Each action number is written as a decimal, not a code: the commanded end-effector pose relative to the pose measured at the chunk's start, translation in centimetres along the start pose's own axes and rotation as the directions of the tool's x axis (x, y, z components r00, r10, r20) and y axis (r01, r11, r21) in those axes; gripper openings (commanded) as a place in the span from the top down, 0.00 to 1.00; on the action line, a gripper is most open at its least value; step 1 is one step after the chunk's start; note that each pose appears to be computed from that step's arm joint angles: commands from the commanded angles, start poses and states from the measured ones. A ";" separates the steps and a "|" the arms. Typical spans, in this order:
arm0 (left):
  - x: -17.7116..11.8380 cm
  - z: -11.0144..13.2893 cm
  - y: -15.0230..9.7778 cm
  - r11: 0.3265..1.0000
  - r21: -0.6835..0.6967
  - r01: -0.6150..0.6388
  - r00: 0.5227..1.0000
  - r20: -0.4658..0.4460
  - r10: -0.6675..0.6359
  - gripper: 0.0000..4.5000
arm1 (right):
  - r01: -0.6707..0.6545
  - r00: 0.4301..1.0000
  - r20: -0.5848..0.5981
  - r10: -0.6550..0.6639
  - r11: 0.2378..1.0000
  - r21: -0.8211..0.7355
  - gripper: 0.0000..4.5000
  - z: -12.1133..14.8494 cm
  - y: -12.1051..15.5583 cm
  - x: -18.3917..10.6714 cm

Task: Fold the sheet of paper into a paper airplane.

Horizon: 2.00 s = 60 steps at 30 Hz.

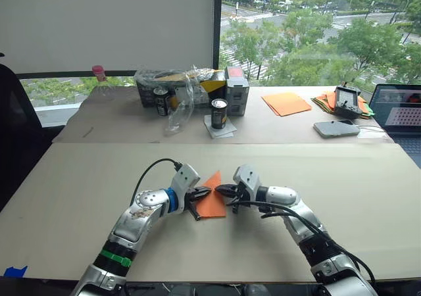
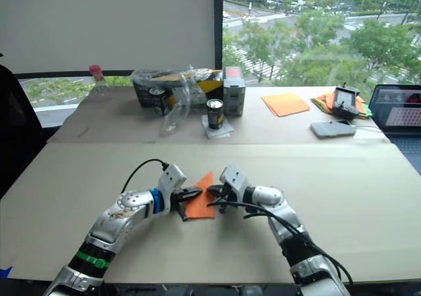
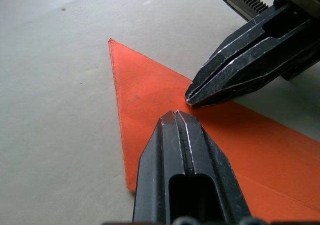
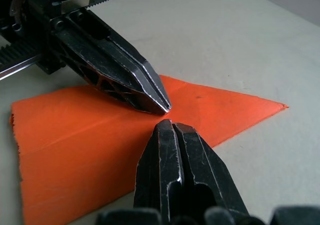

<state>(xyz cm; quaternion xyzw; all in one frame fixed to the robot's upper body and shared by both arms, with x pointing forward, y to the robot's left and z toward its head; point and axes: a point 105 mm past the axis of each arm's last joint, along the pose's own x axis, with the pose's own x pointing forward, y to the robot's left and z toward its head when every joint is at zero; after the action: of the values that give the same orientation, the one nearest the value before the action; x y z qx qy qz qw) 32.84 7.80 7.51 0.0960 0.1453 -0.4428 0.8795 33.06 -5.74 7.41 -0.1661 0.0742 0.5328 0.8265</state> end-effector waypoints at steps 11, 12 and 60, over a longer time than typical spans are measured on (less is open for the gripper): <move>0.3 -2.1 -0.6 0.999 -0.018 0.031 0.996 -0.080 -0.032 1.00 | -0.205 0.971 -0.110 0.210 0.977 0.055 1.00 -2.1 5.5 -2.9; 0.3 -2.1 -0.6 0.999 -0.018 0.031 0.996 -0.080 -0.032 1.00 | -0.215 0.968 -0.116 0.221 0.975 0.060 1.00 -2.2 5.7 -3.2; 5.1 3.3 2.6 0.998 -0.063 -0.010 0.999 0.034 0.012 1.00 | -0.010 0.970 -0.236 0.054 0.983 0.183 1.00 -2.3 3.9 0.1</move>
<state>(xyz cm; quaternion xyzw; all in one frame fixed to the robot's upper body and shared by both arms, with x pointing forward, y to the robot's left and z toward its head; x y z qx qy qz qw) 38.13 5.08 8.49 0.0428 0.1573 -0.4257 0.8901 30.35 -3.73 7.45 -0.1577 0.1540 0.5295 0.8192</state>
